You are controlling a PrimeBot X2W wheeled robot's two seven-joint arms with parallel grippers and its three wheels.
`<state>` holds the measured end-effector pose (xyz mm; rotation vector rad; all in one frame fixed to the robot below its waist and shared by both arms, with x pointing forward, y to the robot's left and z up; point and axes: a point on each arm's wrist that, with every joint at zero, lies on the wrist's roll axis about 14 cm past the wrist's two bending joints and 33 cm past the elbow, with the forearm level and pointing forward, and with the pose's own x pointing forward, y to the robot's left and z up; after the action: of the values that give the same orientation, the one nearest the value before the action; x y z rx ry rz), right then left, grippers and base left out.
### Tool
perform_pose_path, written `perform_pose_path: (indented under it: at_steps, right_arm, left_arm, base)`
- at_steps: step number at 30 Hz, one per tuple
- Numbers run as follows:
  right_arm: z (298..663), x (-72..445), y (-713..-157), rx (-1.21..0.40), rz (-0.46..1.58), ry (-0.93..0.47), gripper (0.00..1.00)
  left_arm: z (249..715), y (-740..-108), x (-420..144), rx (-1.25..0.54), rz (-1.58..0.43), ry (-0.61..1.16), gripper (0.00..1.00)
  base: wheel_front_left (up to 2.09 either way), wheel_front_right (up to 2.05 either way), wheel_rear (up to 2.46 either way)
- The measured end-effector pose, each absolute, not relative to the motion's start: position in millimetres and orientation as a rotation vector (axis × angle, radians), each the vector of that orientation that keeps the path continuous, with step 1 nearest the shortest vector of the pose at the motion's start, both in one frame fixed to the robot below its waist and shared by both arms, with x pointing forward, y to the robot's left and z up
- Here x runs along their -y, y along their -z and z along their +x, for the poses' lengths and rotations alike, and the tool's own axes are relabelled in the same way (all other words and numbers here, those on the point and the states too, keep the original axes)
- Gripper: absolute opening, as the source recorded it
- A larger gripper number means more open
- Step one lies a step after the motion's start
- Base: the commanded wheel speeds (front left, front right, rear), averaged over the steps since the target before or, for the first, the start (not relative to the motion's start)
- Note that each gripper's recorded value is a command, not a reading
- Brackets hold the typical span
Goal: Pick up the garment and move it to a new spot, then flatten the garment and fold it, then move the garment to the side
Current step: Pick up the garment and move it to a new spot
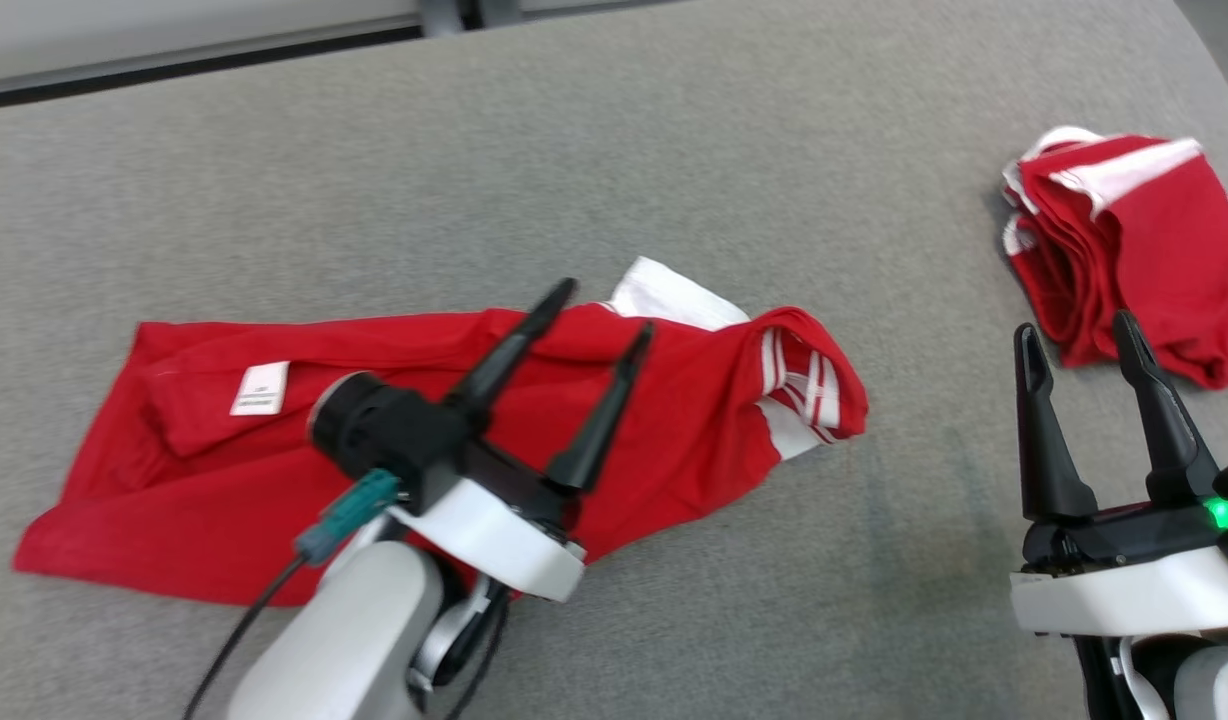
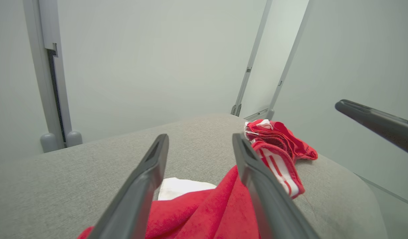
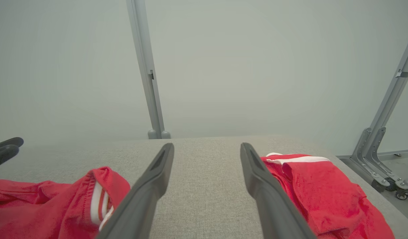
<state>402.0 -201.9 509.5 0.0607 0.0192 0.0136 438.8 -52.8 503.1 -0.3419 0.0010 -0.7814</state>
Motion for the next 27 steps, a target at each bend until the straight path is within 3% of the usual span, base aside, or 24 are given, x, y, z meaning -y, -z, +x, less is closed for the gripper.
perform_pose_path:
  at_steps: [7, 13, 18, 27]
  right_arm:
    - [407, 177, -521, -0.005, 0.067, -0.109, 1.0]
    - [403, 161, -529, 0.002, 0.074, -0.162, 1.0]
    - [396, 150, -541, 0.026, 0.082, -0.198, 1.0]
    - [370, 149, -541, 0.005, 0.087, -0.206, 1.0]
  left_arm:
    - [459, -509, -67, 0.046, -0.286, 0.386, 1.0]
    - [438, -506, -161, 0.041, -0.232, 0.128, 1.0]
    - [410, -511, -204, 0.048, -0.187, 0.032, 1.0]
    - [375, -521, -200, 0.045, -0.19, 0.049, 1.0]
  base:
    - [0.0, 0.0, 0.0]
    - [0.0, 0.0, 0.0]
    - [0.0, 0.0, 0.0]
    - [0.0, 0.0, 0.0]
